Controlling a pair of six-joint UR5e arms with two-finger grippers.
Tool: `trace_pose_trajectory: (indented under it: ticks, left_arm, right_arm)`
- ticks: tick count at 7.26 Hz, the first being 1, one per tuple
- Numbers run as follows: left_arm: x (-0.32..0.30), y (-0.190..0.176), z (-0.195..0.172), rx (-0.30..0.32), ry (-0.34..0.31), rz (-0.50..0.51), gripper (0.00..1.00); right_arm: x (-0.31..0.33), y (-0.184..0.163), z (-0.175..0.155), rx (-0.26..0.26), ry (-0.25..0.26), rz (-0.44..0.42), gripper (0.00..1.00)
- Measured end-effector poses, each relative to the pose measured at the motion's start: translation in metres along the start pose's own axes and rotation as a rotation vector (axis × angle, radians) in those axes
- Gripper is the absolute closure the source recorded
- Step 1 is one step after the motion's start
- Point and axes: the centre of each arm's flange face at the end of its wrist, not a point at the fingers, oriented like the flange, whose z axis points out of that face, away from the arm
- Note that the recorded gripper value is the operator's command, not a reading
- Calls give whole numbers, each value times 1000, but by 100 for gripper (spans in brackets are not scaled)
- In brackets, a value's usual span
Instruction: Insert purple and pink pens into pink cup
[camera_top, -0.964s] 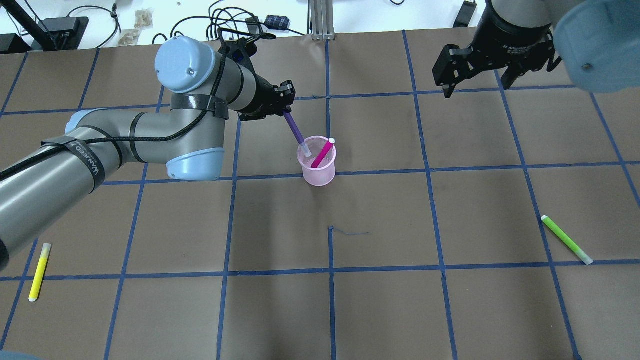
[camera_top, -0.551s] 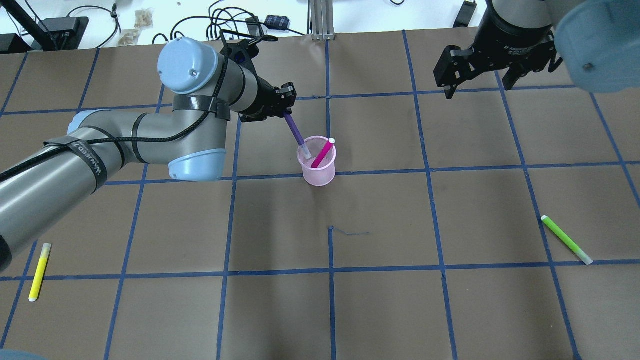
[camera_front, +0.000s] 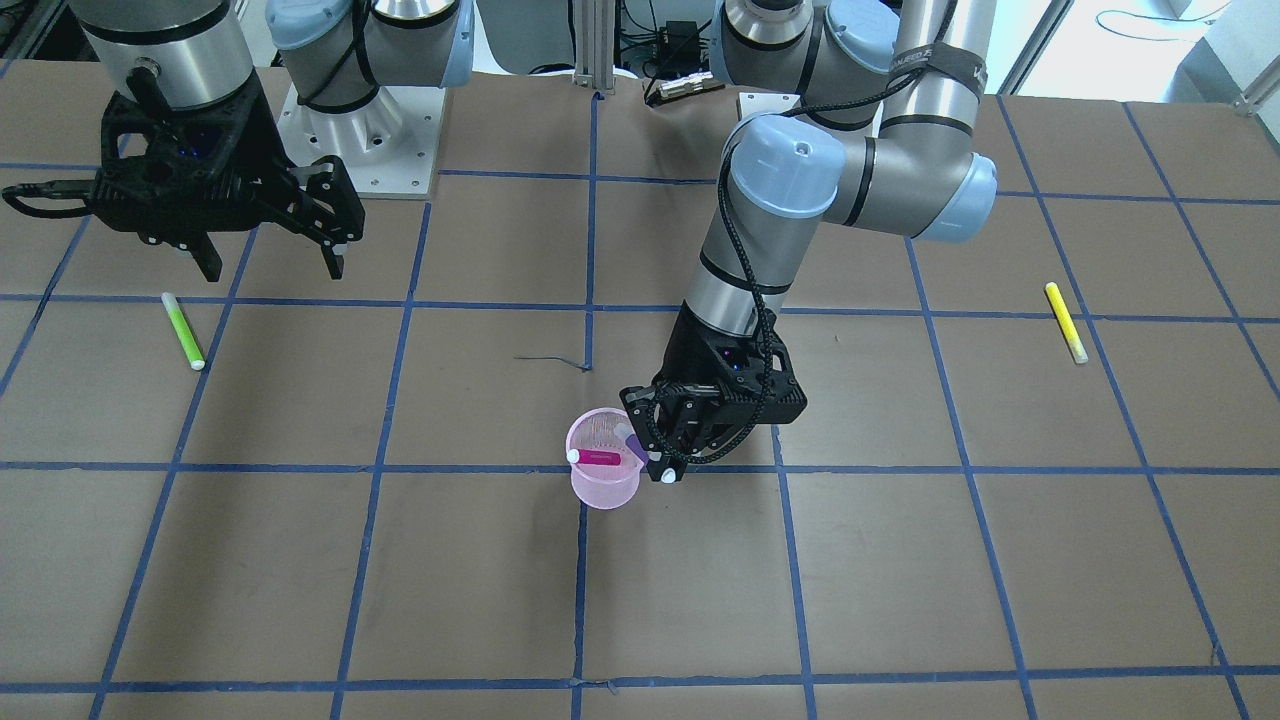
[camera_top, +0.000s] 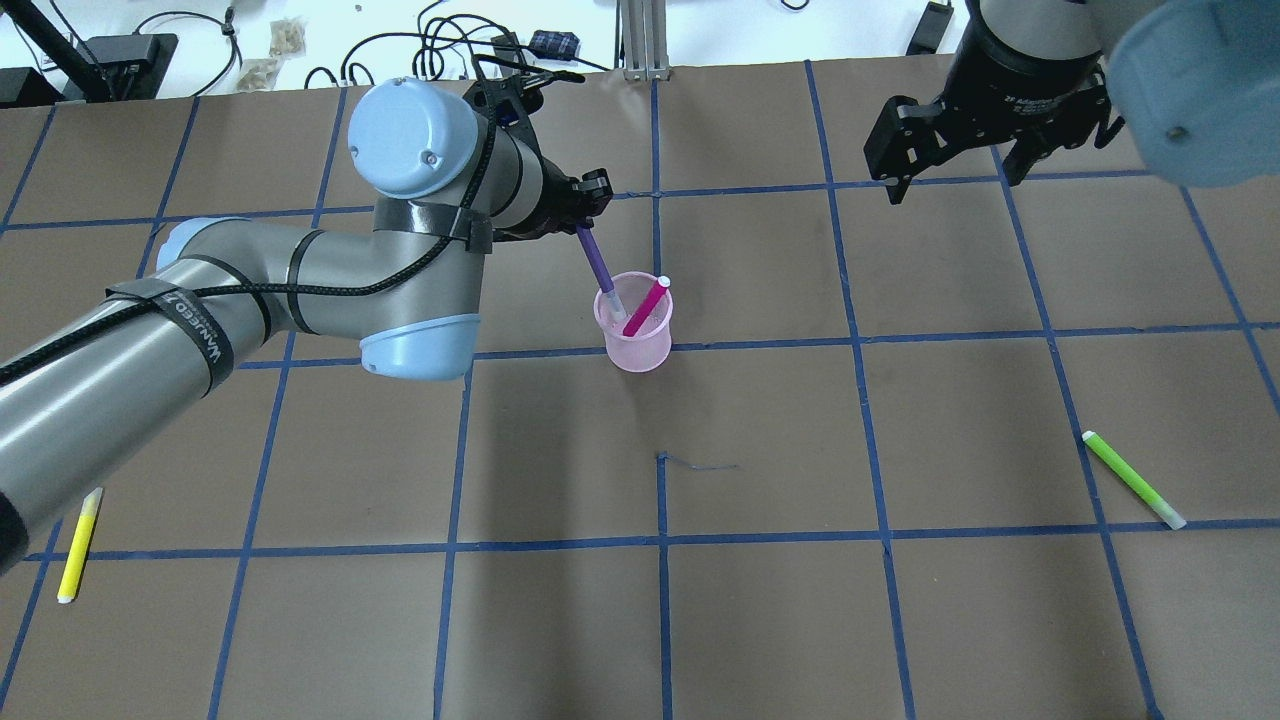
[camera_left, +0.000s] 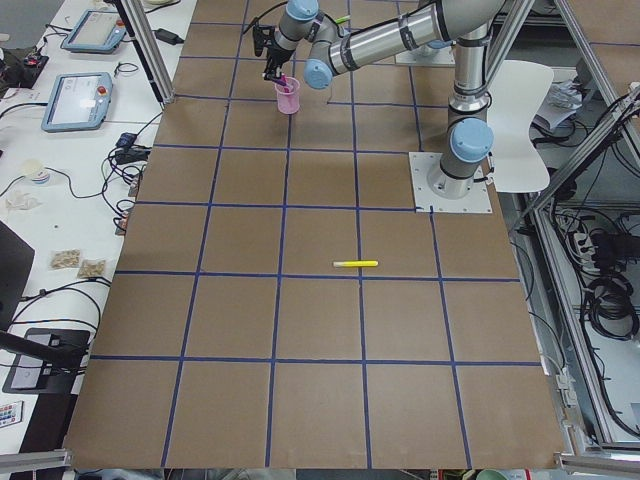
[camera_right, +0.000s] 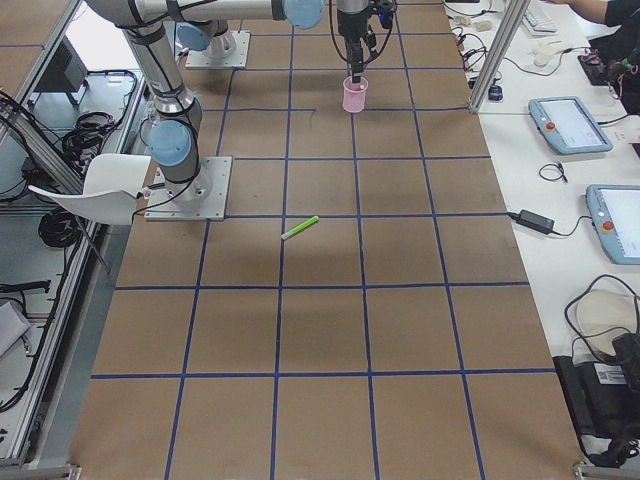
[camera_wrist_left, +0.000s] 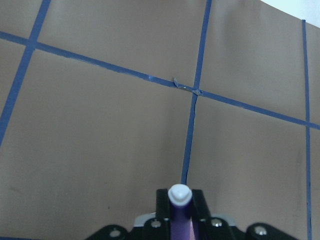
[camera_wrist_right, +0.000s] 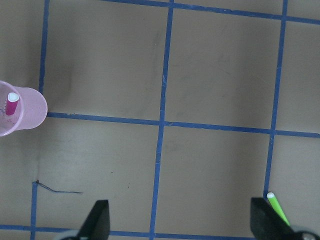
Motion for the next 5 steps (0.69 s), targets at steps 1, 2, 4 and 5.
trace_pose_trajectory:
  ticks: [1,2,4,5]
  left_arm:
    - [8,3,0,40,-8,28,100]
    - [14,5,-2,71,-4,45,100]
    - [19,14,-6,89,-5,61,100]
    - [19,18,-4,86,-9,64,100]
  right_arm:
    - [-1,0,-1,0,-4,3,0]
    - [-2,0,-1,-1,-18,14,0]
    - [-4,1,-9,3,-48,99,0]
    - [-5,1,-11,5,-51,129,0]
